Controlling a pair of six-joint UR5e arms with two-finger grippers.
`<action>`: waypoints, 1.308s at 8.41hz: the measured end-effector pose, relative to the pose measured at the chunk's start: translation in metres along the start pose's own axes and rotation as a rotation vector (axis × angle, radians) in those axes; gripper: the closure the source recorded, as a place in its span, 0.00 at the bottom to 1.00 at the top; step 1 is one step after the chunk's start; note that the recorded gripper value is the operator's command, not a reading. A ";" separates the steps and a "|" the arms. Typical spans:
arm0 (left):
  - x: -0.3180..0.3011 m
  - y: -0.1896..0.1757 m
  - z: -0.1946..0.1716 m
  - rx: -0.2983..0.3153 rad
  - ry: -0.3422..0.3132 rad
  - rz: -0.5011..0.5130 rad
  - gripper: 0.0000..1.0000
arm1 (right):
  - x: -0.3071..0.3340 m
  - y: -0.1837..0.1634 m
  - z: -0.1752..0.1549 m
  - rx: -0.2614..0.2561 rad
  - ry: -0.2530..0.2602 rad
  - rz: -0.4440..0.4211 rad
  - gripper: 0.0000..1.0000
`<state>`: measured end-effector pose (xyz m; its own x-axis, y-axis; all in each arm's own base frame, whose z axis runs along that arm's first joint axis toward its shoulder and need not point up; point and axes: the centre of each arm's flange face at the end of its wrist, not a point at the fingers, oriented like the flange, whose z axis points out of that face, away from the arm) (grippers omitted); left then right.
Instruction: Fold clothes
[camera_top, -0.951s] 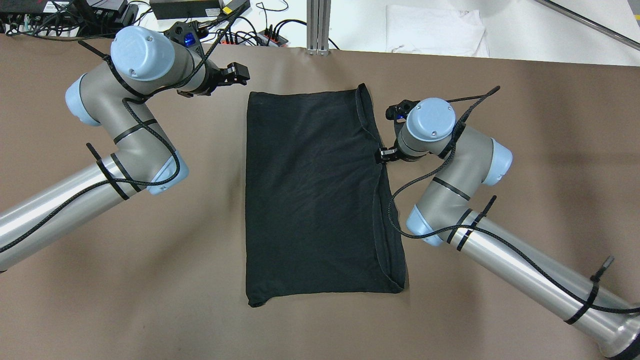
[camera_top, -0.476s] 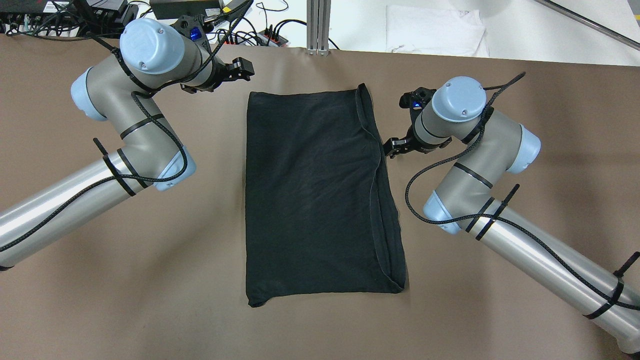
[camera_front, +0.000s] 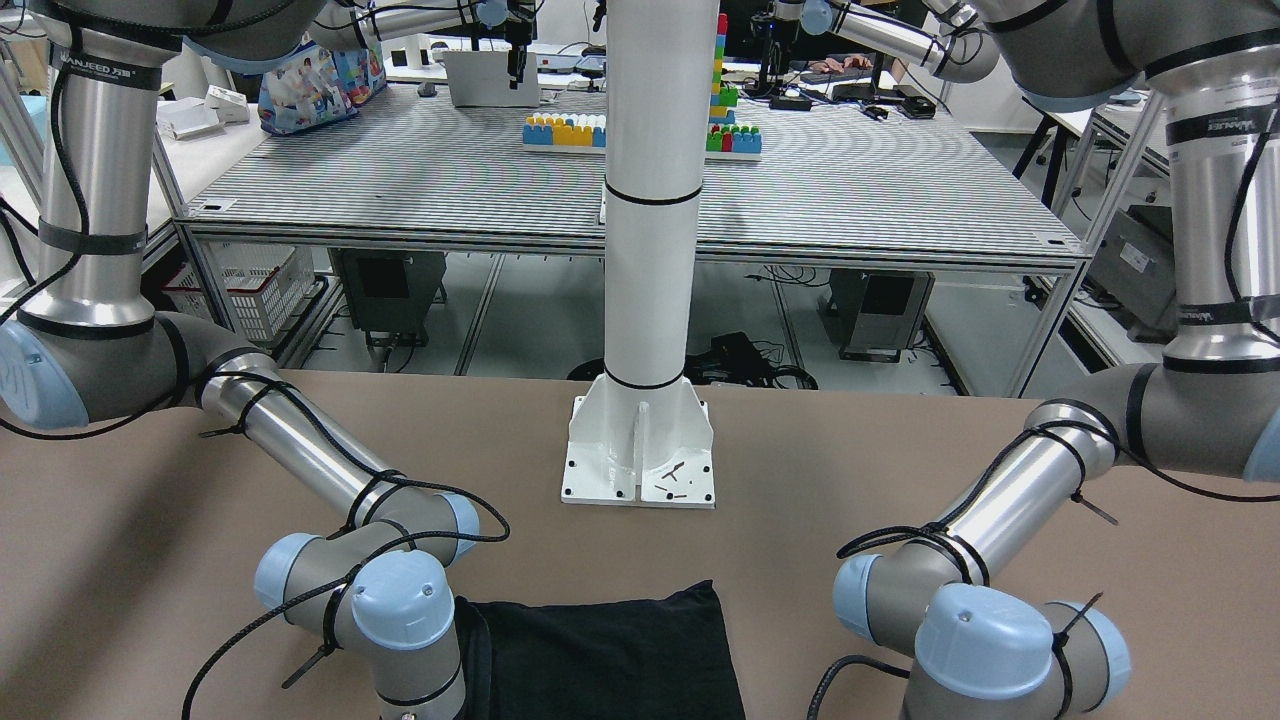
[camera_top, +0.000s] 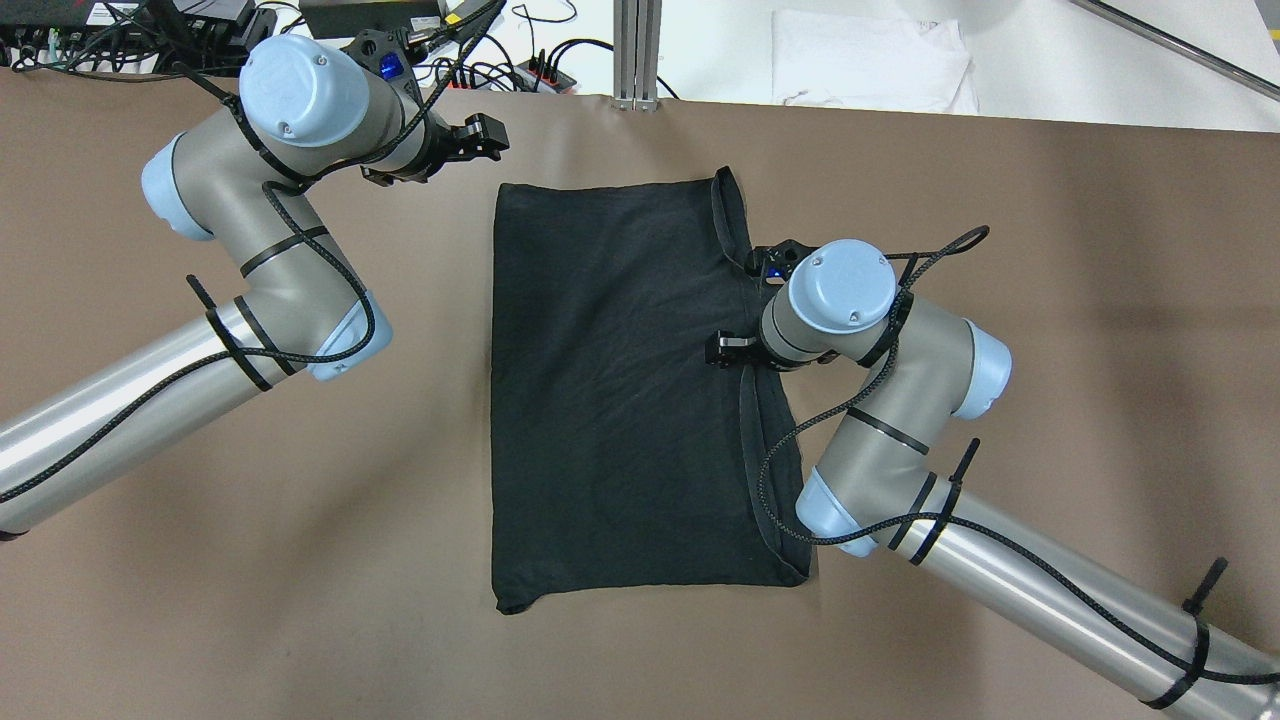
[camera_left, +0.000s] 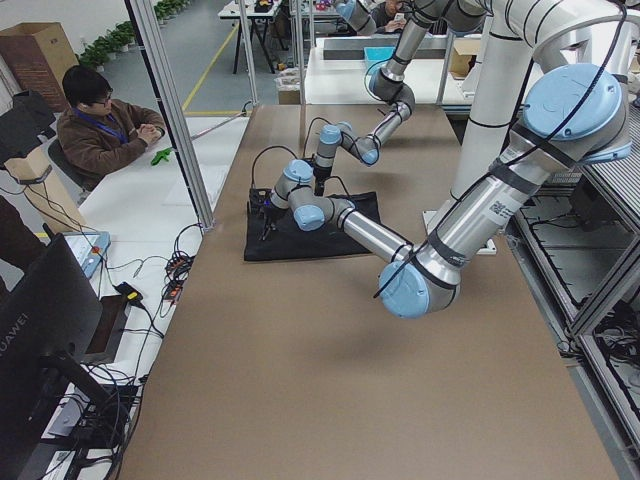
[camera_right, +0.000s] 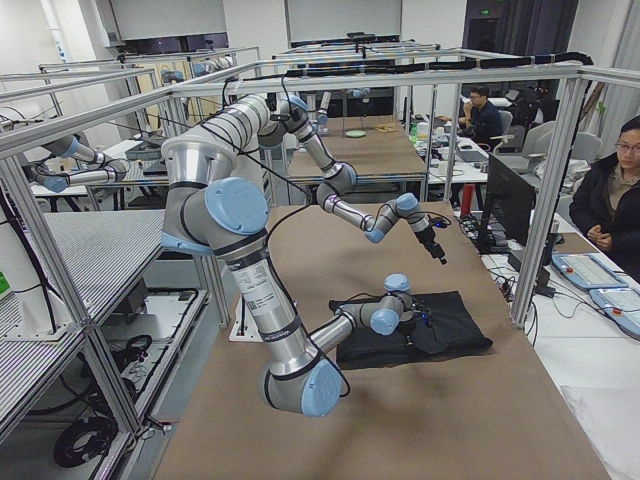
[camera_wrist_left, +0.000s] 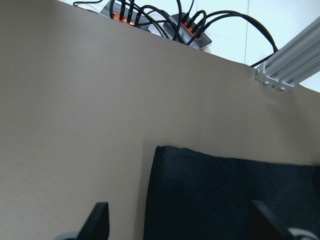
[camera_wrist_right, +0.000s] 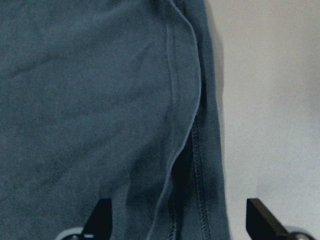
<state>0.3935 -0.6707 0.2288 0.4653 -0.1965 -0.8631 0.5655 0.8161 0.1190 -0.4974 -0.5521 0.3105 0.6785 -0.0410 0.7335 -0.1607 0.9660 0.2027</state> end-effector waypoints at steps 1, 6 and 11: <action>0.000 0.000 0.000 0.000 0.000 0.000 0.00 | 0.001 0.007 0.004 0.000 0.008 0.002 0.06; 0.005 0.000 -0.001 0.001 0.001 -0.005 0.00 | 0.085 0.041 0.004 -0.037 0.049 -0.040 0.06; 0.004 -0.001 -0.001 0.001 0.000 -0.003 0.00 | 0.056 -0.015 -0.047 -0.013 -0.063 -0.084 0.06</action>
<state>0.3944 -0.6718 0.2249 0.4639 -0.1988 -0.8633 0.5676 0.8149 0.1173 -0.4228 -0.5573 0.3179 0.6429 -0.1375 0.7535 -0.0957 0.9617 0.2571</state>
